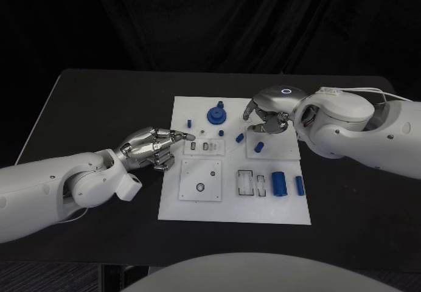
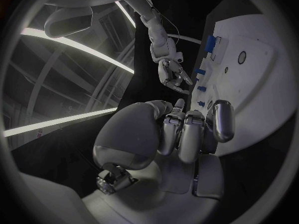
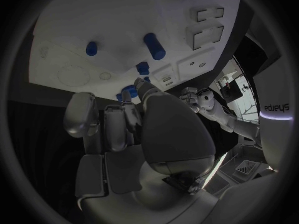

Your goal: Assemble the parts on the task board

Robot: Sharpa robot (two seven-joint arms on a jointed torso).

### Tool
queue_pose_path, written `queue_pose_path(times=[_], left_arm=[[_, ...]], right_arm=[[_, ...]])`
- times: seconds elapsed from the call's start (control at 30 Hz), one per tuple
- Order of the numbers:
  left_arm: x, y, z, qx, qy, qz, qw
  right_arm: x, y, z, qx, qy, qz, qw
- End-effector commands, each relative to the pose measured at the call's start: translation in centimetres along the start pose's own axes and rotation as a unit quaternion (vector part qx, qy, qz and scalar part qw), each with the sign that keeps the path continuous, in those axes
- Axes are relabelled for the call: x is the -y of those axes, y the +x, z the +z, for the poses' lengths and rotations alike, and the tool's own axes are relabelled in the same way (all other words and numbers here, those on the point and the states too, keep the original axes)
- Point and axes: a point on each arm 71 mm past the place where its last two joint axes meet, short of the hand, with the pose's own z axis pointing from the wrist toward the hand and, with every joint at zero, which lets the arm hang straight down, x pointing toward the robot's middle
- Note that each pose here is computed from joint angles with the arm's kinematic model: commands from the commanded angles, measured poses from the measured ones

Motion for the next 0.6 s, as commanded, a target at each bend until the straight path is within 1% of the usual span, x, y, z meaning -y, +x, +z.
queue_pose_path(times=[0.03, 0.23, 0.6], left_arm=[[0.13, 0.04, 0.01, 0.002, 0.012, 0.000, 1.000], [0.13, -0.02, 0.00, 0.003, 0.012, 0.000, 1.000], [0.09, -0.06, 0.08, 0.002, 0.011, 0.000, 1.000]], right_arm=[[0.3, 0.4, 0.1, -0.026, 0.015, -0.014, 0.999], [0.1, 0.7, 0.4, -0.026, 0.005, -0.013, 1.000], [-1.0, 1.3, 1.1, -0.023, -0.024, -0.008, 0.999]])
